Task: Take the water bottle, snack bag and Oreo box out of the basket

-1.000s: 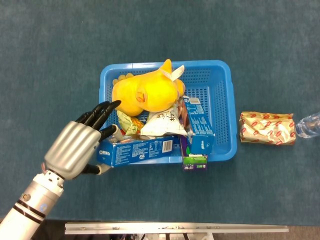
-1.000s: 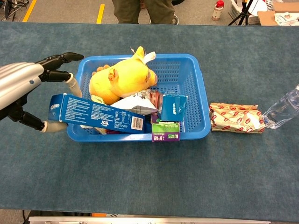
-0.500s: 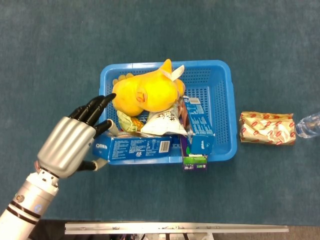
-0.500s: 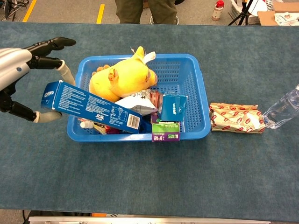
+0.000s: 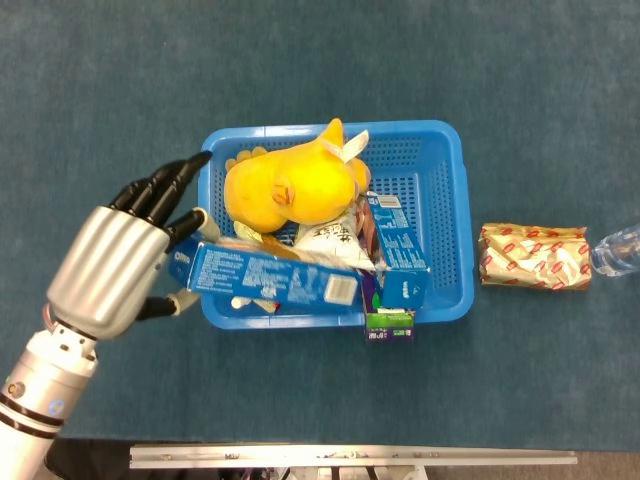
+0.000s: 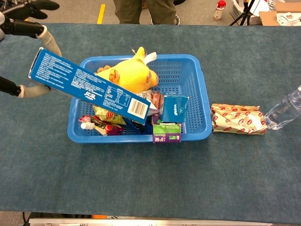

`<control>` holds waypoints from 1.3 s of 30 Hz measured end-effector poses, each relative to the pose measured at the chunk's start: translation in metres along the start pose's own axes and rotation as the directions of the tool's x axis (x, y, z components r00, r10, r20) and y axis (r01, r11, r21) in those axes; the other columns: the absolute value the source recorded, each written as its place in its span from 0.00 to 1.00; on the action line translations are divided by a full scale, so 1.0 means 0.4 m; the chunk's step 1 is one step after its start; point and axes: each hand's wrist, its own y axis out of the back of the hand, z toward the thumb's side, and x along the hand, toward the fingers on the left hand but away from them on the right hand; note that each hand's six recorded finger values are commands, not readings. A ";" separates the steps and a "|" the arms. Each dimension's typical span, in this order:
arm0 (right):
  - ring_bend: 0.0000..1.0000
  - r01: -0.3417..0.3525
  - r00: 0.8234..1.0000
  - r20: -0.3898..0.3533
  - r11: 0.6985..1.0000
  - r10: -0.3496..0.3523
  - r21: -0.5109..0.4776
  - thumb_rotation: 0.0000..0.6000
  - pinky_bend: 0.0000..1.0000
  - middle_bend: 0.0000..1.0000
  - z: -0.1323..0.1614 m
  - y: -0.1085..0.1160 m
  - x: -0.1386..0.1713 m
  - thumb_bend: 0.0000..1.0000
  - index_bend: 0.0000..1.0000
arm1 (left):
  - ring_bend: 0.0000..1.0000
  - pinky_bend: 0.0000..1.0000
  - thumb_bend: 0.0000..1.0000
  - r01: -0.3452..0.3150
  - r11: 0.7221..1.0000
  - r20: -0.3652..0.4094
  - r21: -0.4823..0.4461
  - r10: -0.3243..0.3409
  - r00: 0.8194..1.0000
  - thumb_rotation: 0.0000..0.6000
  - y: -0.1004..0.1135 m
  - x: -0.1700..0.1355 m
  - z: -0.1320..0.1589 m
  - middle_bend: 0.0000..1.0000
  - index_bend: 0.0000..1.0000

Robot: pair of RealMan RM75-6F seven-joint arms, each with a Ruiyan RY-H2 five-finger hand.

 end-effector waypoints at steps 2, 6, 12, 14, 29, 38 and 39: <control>0.33 0.000 1.000 0.001 1.000 0.000 0.001 1.00 0.30 0.34 -0.001 0.001 0.000 0.00 0.33 | 0.11 0.25 0.17 -0.016 1.000 -0.002 0.011 0.016 1.000 1.00 0.011 0.002 -0.003 0.05 0.76; 0.33 0.000 1.000 0.003 1.000 0.000 0.000 1.00 0.30 0.34 -0.003 0.001 0.001 0.00 0.33 | 0.11 0.25 0.17 -0.052 0.998 -0.008 0.047 0.052 0.999 1.00 0.036 0.006 -0.010 0.05 0.77; 0.33 -0.001 1.000 0.003 1.000 0.001 -0.001 1.00 0.30 0.34 -0.003 0.001 0.002 0.00 0.33 | 0.11 0.25 0.17 -0.126 0.984 -0.040 0.126 0.131 0.991 1.00 0.085 0.004 -0.032 0.05 0.77; 0.33 -0.002 1.000 0.003 1.000 0.002 0.000 1.00 0.30 0.34 -0.002 0.000 0.002 0.00 0.33 | 0.11 0.25 0.17 -0.147 0.976 -0.064 0.157 0.159 0.985 1.00 0.102 0.002 -0.047 0.05 0.77; 0.33 -0.019 1.000 0.013 1.000 0.019 0.001 1.00 0.30 0.34 -0.009 -0.019 0.007 0.00 0.33 | 0.11 0.25 0.17 -0.141 0.935 -0.280 0.324 0.237 0.930 1.00 0.134 -0.054 -0.227 0.05 0.75; 0.33 -0.023 1.000 0.020 1.000 0.023 0.008 1.00 0.30 0.34 -0.013 -0.024 0.010 0.00 0.33 | 0.10 0.25 0.17 -0.036 0.901 -0.416 0.433 0.235 0.879 1.00 0.091 -0.105 -0.350 0.02 0.53; 0.33 -0.024 1.000 0.020 1.000 0.024 0.008 1.00 0.30 0.34 -0.013 -0.025 0.010 0.00 0.33 | 0.10 0.25 0.17 -0.027 0.900 -0.428 0.434 0.232 0.874 1.00 0.088 -0.109 -0.358 0.01 0.48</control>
